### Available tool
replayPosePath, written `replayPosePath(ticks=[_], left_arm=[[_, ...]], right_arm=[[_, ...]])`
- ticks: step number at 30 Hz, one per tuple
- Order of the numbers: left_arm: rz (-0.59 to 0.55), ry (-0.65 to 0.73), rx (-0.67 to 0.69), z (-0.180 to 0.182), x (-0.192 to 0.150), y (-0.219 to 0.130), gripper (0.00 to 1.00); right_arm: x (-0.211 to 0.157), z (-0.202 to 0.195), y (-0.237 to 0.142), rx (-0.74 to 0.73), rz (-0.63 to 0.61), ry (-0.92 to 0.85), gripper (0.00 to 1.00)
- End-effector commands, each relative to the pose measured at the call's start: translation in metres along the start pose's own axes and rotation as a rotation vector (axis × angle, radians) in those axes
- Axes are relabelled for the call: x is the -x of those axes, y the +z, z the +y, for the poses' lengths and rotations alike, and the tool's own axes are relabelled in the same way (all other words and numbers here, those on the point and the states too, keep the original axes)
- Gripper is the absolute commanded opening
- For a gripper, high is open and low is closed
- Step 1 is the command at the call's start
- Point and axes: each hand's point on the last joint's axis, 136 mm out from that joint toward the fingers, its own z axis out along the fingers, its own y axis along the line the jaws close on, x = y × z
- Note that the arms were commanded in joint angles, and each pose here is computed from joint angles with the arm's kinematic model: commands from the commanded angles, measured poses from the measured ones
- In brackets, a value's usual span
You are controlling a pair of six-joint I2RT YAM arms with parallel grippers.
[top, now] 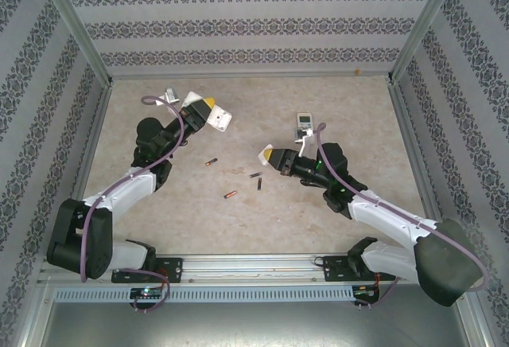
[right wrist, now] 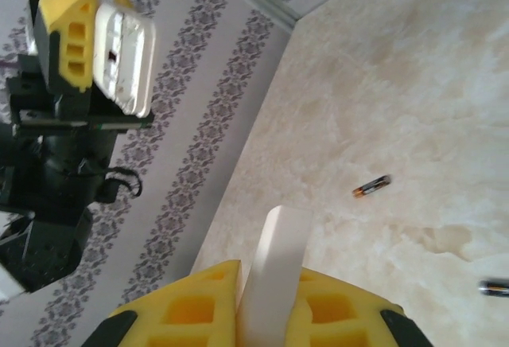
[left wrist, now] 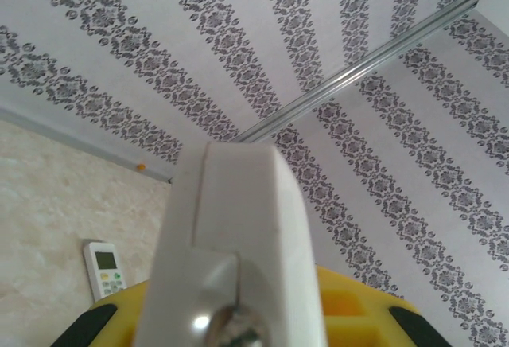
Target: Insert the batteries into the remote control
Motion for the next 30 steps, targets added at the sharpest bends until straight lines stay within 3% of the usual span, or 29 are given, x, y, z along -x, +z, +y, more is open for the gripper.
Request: replayPosePath(ticks=[1, 6, 14, 17, 19, 20, 22, 26, 30], left_arm=[[0.005, 0.033, -0.033, -0.012, -0.005, -0.003, 0.0], [0.099, 0.062, 0.002, -0.014, -0.038, -0.001, 0.0], [0.206, 0.057, -0.001, -0.013, -0.078, 0.012, 0.0], [0.212, 0.037, -0.004, -0.01, -0.081, 0.015, 0.0], [0.215, 0.034, -0.003, -0.009, -0.082, 0.017, 0.0], [0.219, 0.032, 0.002, -0.009, -0.082, 0.018, 0.0], [0.219, 0.034, 0.014, -0.008, -0.081, 0.019, 0.0], [0.223, 0.026, 0.05, -0.003, -0.081, 0.02, 0.0], [0.247, 0.019, 0.041, -0.009, -0.087, 0.024, 0.0]], right_arm=[[0.013, -0.045, -0.01, -0.168, -0.041, 0.048, 0.08], [-0.01, -0.14, -0.035, -0.427, 0.034, 0.236, 0.1], [-0.048, -0.212, -0.086, -0.674, -0.015, 0.353, 0.14], [-0.057, -0.227, -0.107, -0.745, -0.058, 0.428, 0.21], [-0.062, -0.234, -0.122, -0.77, -0.11, 0.492, 0.33], [-0.064, -0.236, -0.129, -0.782, -0.136, 0.527, 0.4], [-0.062, -0.234, -0.14, -0.801, -0.173, 0.571, 0.44], [-0.027, -0.201, -0.156, -0.787, -0.293, 0.507, 0.63], [0.042, -0.115, -0.151, -0.563, -0.448, 0.105, 0.82]])
